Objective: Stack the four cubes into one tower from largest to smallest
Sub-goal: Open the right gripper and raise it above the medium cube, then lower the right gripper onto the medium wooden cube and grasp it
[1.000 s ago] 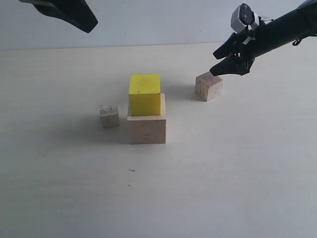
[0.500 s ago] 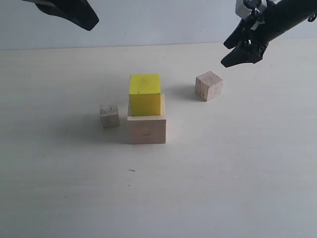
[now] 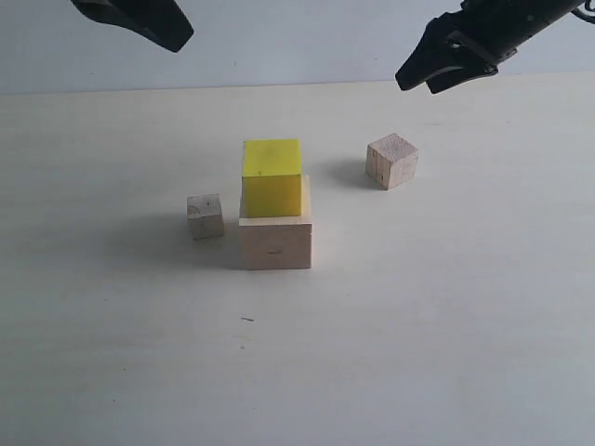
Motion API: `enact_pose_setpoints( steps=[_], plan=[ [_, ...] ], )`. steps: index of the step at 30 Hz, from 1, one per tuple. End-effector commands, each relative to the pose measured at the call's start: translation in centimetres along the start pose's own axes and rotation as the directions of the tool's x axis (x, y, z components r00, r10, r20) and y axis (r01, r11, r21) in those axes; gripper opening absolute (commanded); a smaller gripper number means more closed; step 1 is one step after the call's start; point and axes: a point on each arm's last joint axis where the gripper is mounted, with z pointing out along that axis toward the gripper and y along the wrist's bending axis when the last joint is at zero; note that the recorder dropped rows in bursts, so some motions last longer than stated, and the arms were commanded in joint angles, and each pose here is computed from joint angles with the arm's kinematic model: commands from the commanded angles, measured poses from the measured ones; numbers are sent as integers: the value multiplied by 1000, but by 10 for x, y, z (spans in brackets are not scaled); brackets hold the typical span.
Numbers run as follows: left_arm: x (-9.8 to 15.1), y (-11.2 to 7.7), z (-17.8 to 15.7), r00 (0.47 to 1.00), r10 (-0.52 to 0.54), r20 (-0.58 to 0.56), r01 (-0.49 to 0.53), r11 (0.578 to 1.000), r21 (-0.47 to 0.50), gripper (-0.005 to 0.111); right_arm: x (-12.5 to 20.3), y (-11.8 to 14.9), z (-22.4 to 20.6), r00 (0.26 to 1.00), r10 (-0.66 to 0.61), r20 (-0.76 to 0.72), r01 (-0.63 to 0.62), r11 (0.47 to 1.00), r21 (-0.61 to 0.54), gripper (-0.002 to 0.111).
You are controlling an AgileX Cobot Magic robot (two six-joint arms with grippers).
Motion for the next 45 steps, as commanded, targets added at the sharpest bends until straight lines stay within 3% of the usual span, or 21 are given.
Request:
enact_pose_setpoints(
  steps=[1,11,19,26,31,35,38,45],
  plan=[
    [0,-1,-2,1000,-8,20,8,1000,13,0,-1,3,-1,1000,19,5,-19,1000,-10,68],
    [0,-2,-2,1000,-10,16,10,1000,21,0,-5,12,5,999,48,19,-47,998,-51,68],
    [0,-2,-2,1000,-10,16,10,1000,21,0,-4,35,30,992,-67,-105,67,998,-3,67],
    [0,-2,-2,1000,-9,17,9,1000,18,0,-2,56,51,967,-111,-228,132,988,79,51],
    [0,-2,-2,1000,-9,17,9,1000,18,0,-3,59,53,966,-109,-236,135,986,97,60],
    [0,-2,-2,1000,-7,15,7,1000,19,0,-3,47,51,955,-147,-257,202,959,200,68],
    [0,-2,-2,1000,-4,15,3,1000,19,0,-12,40,51,978,-130,-164,174,939,296,71],
    [0,-2,-2,1000,-5,16,4,1000,21,0,-18,35,51,983,-146,-112,176,921,349,70]
  ],
)
